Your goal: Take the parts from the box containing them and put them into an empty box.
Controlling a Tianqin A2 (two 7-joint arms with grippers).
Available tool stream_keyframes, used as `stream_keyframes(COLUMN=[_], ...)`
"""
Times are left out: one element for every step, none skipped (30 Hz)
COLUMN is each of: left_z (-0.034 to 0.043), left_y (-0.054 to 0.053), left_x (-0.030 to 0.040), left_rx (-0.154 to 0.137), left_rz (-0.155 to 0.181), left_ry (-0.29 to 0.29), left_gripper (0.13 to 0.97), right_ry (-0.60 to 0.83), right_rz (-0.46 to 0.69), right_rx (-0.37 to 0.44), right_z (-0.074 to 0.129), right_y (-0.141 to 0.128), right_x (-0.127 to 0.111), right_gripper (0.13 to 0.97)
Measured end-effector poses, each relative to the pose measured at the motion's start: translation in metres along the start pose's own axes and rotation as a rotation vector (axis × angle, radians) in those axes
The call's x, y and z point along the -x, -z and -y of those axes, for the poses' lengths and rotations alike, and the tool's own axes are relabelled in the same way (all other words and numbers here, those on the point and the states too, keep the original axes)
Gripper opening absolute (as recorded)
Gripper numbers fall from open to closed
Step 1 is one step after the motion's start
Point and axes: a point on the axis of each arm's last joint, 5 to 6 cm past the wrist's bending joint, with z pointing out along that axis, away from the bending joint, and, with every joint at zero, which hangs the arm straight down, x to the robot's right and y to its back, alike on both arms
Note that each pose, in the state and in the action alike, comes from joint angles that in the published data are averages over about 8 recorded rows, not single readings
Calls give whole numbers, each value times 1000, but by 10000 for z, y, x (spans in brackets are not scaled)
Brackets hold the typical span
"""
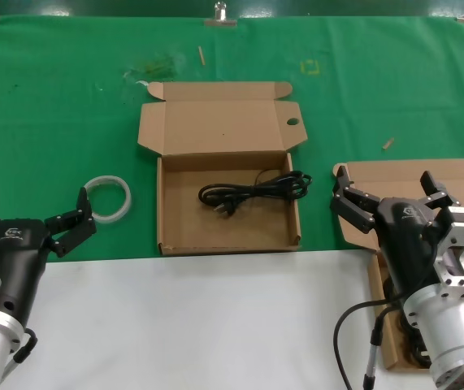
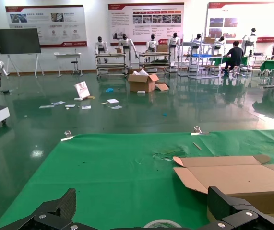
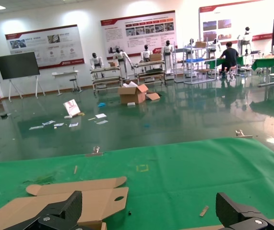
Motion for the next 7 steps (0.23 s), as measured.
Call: stream_keyframes(left_z=[0,0,0,0,0,0,0], left_y=[0,0,0,0,0,0,0], left_x=[0,0,0,0,0,0,0], left_rx=[0,0,0,0,0,0,0], left_rz=[0,0,0,0,0,0,0], left_ry=[0,0,0,0,0,0,0], left_gripper=[965,965,965,965,965,965,965], right_ry=[0,0,0,0,0,0,0], right_rz=[0,0,0,0,0,0,0], right_rx=[0,0,0,0,0,0,0], right_z=[0,0,0,0,0,0,0], right_y=[0,0,0,0,0,0,0], right_x=[0,0,0,0,0,0,0], right_gripper=[966,966,966,966,966,966,966])
